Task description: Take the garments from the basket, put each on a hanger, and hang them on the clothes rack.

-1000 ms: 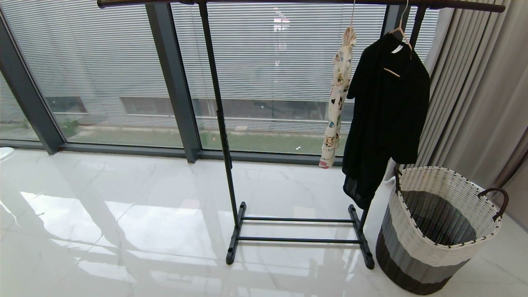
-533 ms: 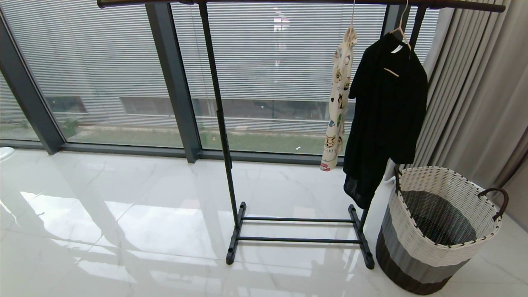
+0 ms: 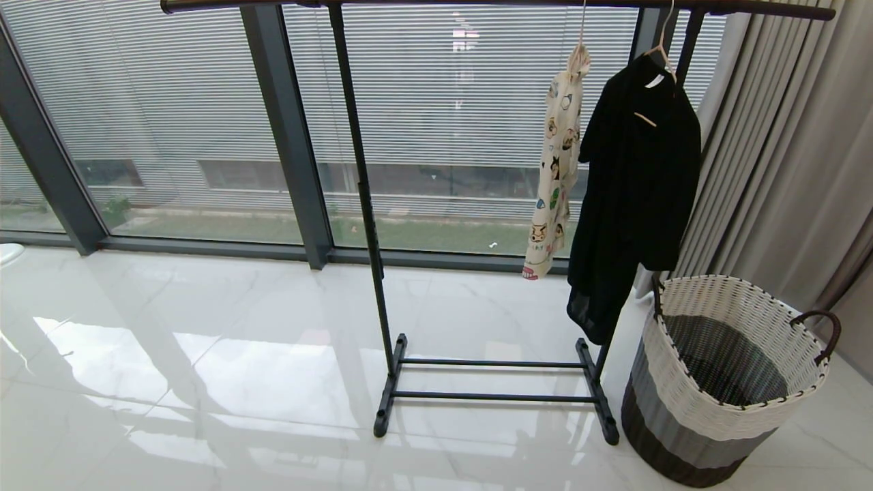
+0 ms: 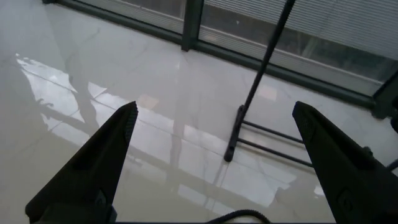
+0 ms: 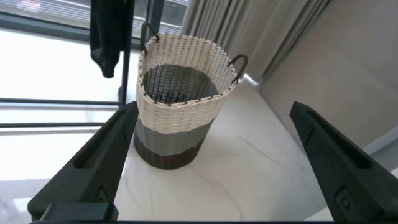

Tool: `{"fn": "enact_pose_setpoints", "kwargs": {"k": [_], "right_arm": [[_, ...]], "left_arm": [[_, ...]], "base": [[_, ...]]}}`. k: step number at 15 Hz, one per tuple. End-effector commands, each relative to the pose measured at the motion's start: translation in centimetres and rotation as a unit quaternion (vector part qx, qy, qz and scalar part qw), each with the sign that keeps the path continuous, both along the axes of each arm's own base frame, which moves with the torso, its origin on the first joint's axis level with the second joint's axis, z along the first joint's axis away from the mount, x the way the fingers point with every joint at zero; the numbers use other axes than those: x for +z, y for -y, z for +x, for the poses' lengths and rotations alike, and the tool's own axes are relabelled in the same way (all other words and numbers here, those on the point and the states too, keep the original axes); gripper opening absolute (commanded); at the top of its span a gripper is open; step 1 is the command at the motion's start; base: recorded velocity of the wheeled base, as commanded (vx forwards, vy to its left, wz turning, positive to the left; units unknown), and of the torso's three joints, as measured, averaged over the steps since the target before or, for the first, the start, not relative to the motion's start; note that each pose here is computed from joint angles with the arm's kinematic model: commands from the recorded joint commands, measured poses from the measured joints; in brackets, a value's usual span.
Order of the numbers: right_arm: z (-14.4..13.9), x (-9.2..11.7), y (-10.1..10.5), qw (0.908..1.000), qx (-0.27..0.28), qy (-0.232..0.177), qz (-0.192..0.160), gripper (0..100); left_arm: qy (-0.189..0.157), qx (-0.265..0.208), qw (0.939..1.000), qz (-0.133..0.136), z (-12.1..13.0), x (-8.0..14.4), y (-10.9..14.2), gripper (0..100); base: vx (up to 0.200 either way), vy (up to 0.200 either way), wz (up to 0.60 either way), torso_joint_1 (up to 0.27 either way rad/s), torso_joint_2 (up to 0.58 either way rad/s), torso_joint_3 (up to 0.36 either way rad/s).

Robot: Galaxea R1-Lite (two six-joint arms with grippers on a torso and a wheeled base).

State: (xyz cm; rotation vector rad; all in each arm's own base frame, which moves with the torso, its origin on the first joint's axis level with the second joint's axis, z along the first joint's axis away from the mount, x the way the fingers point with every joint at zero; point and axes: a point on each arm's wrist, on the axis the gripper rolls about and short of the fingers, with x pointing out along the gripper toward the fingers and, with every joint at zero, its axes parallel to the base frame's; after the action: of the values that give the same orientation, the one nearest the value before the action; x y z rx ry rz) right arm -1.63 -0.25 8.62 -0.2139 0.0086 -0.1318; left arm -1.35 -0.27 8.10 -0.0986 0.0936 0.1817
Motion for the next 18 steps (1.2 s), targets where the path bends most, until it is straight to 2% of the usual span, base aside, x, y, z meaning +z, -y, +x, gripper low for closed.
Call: {"fn": "enact_pose_setpoints", "kwargs": {"k": [1, 4, 6, 8, 10, 11, 12, 15, 18], "right_arm": [[-0.04, -0.01, 0.10, 0.9995, 0.031, 0.003, -0.001, 100], [-0.09, -0.02, 0.09, 0.9996, 0.027, 0.007, 0.001, 100], [-0.68, -0.19, 0.04, 0.9992, 0.009, 0.039, 0.007, 100], [-0.70, -0.21, 0.04, 0.9990, 0.007, 0.041, 0.014, 100], [-0.70, -0.21, 0.04, 0.9990, 0.007, 0.041, 0.014, 100], [-0.70, -0.21, 0.04, 0.9990, 0.008, 0.041, 0.016, 100], [-0.70, -0.26, 0.04, 0.9990, 0.010, 0.039, 0.019, 100], [-0.69, -0.27, -0.03, 0.9985, 0.024, 0.040, 0.030, 100], [-0.69, -0.27, -0.03, 0.9983, 0.023, 0.040, 0.034, 100]], "left_arm": [[-0.004, -0.038, 0.9993, -0.002, 0.08, 0.17, 0.04, 100], [0.014, -0.063, 0.9979, 0.003, -0.24, 0.07, 0.05, 100], [0.013, -0.061, 0.9980, 0.004, -0.23, 0.07, 0.04, 100], [-0.011, -0.066, 0.9971, 0.036, 0.08, 0.11, 0.00, 100], [-0.025, -0.086, 0.9955, 0.032, 0.31, 0.06, -0.01, 100], [-0.016, -0.126, 0.9913, 0.033, 0.19, 0.01, -0.01, 100], [0.016, -0.175, 0.9838, 0.036, -0.33, -0.10, -0.11, 100], [0.015, -0.156, 0.9867, 0.044, -0.35, -0.25, -0.16, 100], [0.015, -0.154, 0.9869, 0.046, -0.35, -0.25, -0.16, 100]], "base": [[0.000, 0.000, 0.00, 0.000, 0.00, 0.000], [0.000, 0.000, 0.00, 0.000, 0.00, 0.000], [0.000, 0.000, 0.00, 0.000, 0.00, 0.000], [0.000, 0.000, 0.00, 0.000, 0.00, 0.000], [0.000, 0.000, 0.00, 0.000, 0.00, 0.000], [0.000, 0.000, 0.00, 0.000, 0.00, 0.000], [0.000, 0.000, 0.00, 0.000, 0.00, 0.000], [0.000, 0.000, 0.00, 0.000, 0.00, 0.000], [0.000, 0.000, 0.00, 0.000, 0.00, 0.000]]}}
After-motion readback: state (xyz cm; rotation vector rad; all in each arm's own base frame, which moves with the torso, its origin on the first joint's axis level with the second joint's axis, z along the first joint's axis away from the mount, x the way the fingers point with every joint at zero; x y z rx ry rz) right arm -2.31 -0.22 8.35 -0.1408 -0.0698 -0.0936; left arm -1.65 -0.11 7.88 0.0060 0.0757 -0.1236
